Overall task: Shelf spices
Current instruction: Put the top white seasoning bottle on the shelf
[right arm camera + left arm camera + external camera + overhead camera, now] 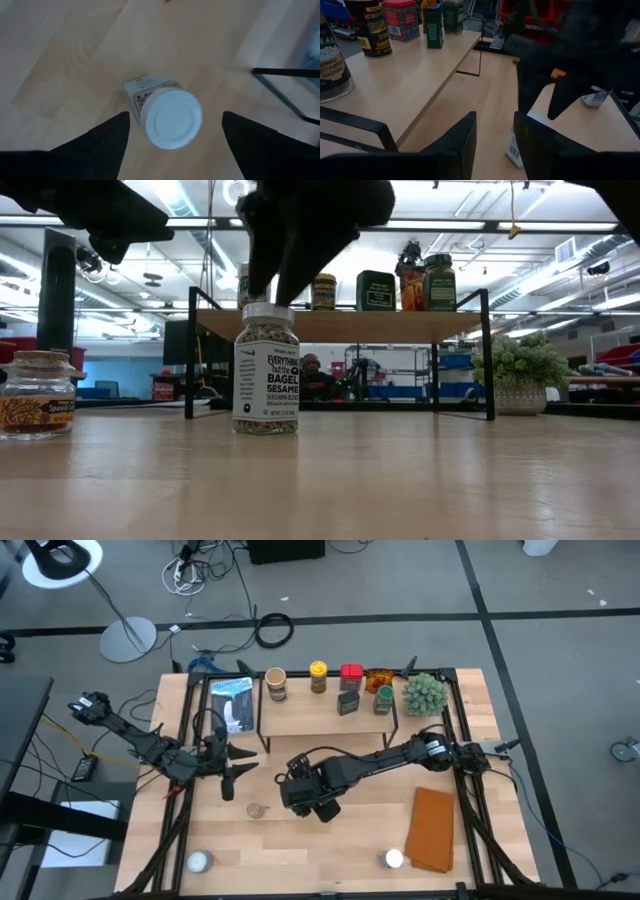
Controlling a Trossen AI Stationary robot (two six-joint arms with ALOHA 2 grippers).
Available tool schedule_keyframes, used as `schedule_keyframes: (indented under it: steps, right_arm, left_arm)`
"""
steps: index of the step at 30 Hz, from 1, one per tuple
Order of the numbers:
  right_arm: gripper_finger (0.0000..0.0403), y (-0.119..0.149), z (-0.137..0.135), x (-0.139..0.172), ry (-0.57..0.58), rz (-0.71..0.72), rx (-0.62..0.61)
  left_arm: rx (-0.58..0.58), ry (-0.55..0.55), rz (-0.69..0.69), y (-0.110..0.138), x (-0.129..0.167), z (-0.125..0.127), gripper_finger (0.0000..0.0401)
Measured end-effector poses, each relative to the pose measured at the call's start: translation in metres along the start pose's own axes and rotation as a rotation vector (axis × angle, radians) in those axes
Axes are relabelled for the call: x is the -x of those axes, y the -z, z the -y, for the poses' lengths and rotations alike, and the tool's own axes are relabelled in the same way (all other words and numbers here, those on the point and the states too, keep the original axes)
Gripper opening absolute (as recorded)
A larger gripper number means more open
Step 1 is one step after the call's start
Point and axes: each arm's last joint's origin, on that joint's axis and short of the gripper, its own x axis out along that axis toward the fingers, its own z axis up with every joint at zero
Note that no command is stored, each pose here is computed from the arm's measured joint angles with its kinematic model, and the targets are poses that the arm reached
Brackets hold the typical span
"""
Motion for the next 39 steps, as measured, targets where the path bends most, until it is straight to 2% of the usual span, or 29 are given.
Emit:
schedule_keyframes:
  steps: [7,14,17,25,34,39]
  right_arm:
    - [0.0307,0.006,0.01,-0.014,-0.094,0.034,-0.03]
    - [0.0301,0.011,0.019,-0.019,-0.135,0.055,-0.047]
    - [0.0273,0.011,0.019,-0.019,-0.162,0.067,-0.05]
    - [0.015,0.01,0.021,-0.017,-0.153,0.078,-0.046]
    - [0.009,0.009,0.023,-0.012,-0.147,0.084,-0.059]
    - [0.0074,0.008,0.022,-0.012,-0.149,0.08,-0.102]
  left_arm:
    - [0.001,0.009,-0.003,0.0,0.0,0.0,0.0135]
    - [0.0,0.009,-0.004,0.0,0.0,0.0,0.0135]
    - [-0.001,0.008,-0.005,0.0,0.0,0.0,0.0135]
    - [-0.002,0.008,-0.005,0.0,0.0,0.0,0.0135]
    - [-0.002,0.008,-0.005,0.0,0.0,0.0,0.0135]
    - [-0.004,0.008,-0.005,0.0,0.0,0.0,0.0135]
